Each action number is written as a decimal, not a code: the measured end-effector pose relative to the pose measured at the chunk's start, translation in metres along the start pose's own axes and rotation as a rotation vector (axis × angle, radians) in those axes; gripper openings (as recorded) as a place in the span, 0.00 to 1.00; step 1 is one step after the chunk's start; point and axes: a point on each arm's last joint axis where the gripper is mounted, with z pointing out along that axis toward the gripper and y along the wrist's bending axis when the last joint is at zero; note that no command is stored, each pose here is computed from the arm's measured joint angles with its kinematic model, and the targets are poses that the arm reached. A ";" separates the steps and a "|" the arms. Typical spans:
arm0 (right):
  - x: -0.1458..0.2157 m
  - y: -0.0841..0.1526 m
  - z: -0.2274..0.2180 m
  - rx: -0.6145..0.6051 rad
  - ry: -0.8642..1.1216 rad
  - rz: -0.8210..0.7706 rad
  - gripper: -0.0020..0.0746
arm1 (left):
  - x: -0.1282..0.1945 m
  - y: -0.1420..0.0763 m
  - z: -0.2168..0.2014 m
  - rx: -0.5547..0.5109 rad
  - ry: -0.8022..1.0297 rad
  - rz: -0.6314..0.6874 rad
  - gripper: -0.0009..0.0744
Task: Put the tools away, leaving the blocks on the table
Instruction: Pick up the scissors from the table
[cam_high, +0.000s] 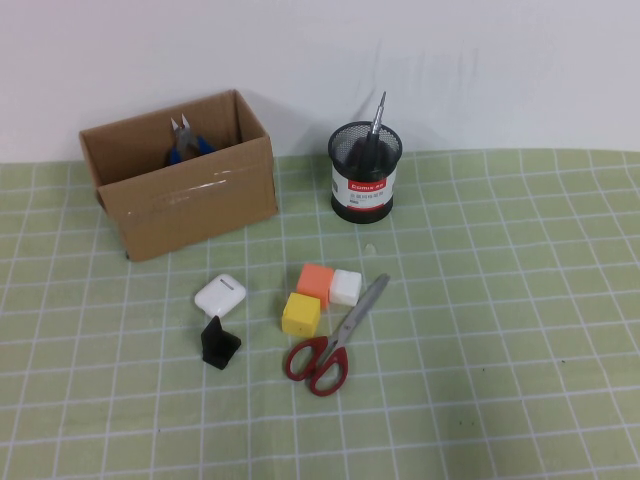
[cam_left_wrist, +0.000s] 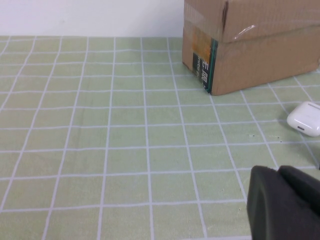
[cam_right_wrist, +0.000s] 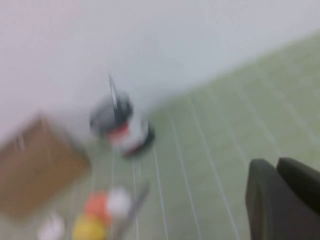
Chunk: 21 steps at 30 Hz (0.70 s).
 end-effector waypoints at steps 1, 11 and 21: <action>-0.010 0.008 0.003 0.015 0.071 -0.018 0.01 | 0.000 0.000 0.000 0.000 0.000 0.000 0.01; -0.066 0.029 0.097 0.194 0.741 -0.187 0.01 | 0.000 0.000 0.000 0.000 0.002 0.000 0.01; -0.021 0.076 0.229 -0.057 1.178 -0.575 0.01 | 0.000 0.000 0.000 0.000 0.002 0.000 0.01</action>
